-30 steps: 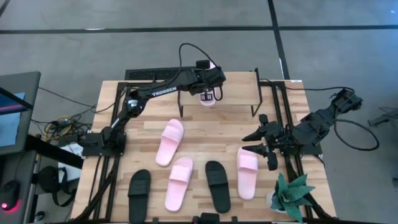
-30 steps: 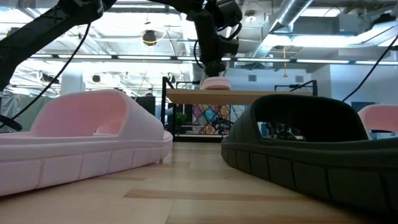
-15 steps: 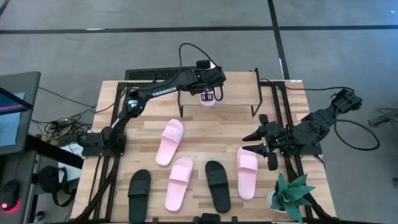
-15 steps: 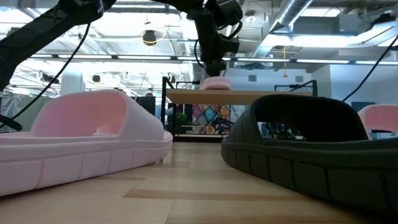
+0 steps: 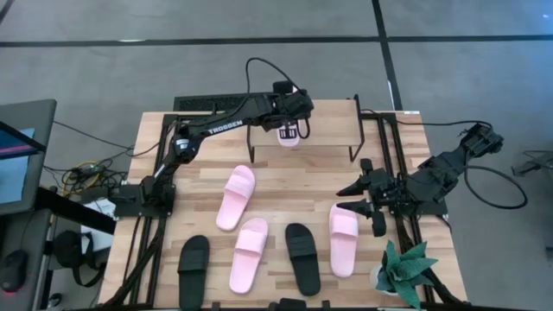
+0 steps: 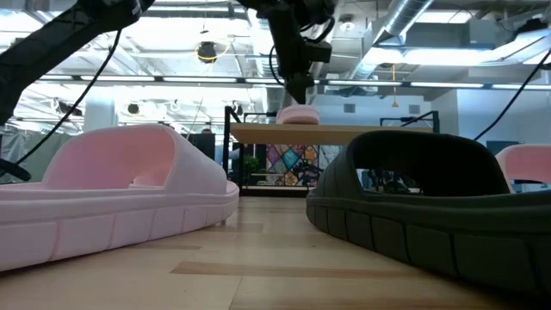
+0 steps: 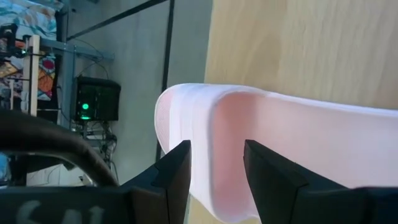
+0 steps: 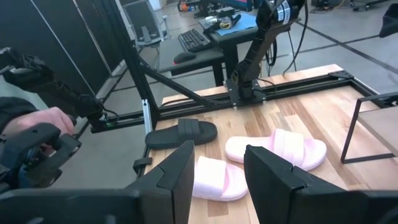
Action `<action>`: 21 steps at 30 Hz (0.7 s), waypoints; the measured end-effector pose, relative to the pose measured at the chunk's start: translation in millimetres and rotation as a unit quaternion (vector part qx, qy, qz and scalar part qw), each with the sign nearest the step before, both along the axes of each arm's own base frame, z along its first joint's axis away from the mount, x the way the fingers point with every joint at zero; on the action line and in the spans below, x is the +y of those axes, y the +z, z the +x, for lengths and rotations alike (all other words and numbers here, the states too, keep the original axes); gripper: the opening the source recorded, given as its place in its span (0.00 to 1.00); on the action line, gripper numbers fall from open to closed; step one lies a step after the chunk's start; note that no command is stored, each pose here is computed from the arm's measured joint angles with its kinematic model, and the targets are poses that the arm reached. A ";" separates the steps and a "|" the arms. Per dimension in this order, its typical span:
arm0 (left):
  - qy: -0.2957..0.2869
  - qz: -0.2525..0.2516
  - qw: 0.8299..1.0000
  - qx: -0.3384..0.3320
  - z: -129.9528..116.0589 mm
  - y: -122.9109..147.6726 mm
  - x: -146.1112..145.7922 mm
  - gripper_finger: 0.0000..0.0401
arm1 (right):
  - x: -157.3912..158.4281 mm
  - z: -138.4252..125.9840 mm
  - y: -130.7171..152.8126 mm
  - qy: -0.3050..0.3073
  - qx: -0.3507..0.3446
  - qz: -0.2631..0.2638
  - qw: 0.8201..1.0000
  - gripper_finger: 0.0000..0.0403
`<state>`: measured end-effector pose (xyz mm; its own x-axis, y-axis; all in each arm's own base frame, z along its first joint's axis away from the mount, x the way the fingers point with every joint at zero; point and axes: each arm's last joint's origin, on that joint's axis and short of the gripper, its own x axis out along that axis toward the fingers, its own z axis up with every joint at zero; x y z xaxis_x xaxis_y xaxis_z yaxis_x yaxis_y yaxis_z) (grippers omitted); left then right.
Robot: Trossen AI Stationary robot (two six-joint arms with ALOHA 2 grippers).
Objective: Pick and place slides into the shelf
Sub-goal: Put the top pink slide on the shelf
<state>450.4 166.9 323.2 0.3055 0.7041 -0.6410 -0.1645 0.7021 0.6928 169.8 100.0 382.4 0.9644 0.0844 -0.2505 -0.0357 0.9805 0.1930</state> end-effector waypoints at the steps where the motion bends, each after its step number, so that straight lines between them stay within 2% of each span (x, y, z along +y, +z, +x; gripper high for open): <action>1: 0.000 0.000 1.000 0.000 -0.5 1.1 -0.6 0.35 | 0.0 0.0 0.0 0.000 0.000 0.000 1.000 0.32; 21: -0.017 0.007 1.000 -0.016 -4.7 20.0 -21.0 0.35 | 0.0 0.0 0.0 0.000 0.000 0.000 1.000 0.32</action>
<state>445.7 145.9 343.2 0.3490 0.7025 -0.6202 -0.1636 0.6974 0.6978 169.8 100.0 382.4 0.9646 0.0842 -0.2501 -0.0355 0.9805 0.1932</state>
